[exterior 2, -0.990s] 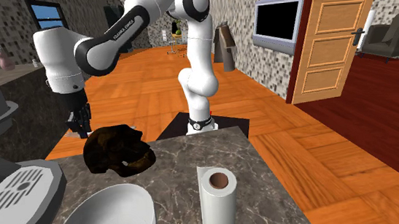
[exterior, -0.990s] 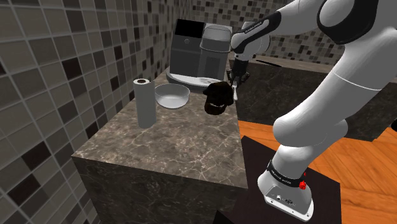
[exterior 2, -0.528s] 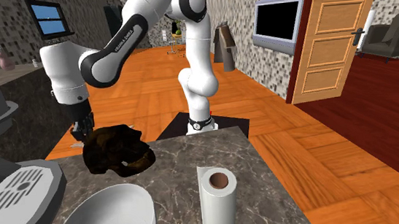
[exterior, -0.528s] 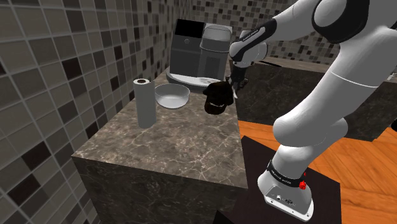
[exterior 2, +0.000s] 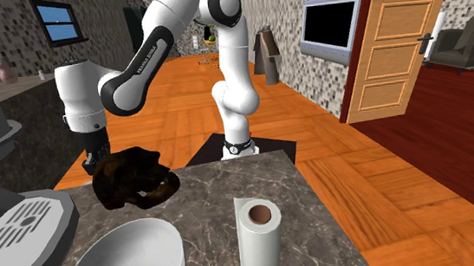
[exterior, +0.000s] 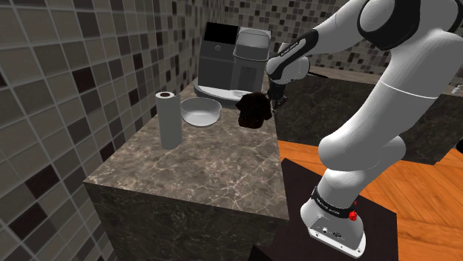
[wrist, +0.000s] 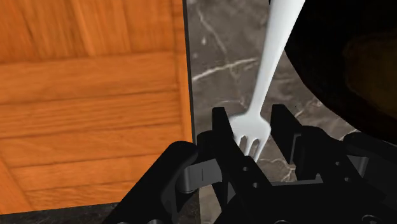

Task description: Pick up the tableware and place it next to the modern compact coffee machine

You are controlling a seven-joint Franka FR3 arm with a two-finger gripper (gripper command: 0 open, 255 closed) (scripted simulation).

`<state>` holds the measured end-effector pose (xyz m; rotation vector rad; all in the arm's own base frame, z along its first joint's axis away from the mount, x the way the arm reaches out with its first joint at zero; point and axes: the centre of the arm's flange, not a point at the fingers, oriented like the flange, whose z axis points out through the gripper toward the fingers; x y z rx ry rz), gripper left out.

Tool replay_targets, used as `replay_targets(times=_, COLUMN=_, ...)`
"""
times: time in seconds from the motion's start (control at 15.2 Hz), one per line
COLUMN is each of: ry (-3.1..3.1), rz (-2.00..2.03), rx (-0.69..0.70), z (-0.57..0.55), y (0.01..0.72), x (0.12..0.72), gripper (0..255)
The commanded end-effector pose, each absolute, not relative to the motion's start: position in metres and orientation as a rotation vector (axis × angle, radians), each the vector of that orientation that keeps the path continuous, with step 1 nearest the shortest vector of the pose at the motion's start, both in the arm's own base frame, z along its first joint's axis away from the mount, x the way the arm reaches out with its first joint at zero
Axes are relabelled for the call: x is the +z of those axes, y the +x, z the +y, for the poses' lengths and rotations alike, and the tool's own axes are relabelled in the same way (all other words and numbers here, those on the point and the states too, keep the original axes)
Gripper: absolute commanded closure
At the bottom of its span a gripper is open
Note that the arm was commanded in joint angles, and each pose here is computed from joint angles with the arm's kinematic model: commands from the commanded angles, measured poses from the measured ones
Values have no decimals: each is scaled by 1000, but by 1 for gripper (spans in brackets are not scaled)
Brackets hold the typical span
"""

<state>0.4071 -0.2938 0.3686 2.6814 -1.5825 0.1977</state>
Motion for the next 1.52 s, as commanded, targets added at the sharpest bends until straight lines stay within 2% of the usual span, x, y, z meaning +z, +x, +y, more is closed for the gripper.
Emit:
replay_targets(times=0.0, ry=2695, rz=-1578, rx=103, z=-287, y=403, x=341, gripper=255)
replay_targets(times=0.53, ry=2695, rz=-1578, rx=103, z=-287, y=403, x=341, gripper=255)
replay_targets(times=0.59, ry=2695, rz=-1578, rx=103, z=-285, y=403, x=342, gripper=0)
replay_targets(times=0.92, ry=2695, rz=-1578, rx=103, z=-287, y=403, x=341, gripper=0)
replay_targets(times=1.19, ry=2695, rz=-1578, rx=103, z=-284, y=401, x=391, gripper=0)
replay_targets(times=1.45, ry=2695, rz=-1578, rx=103, z=-284, y=401, x=391, gripper=0)
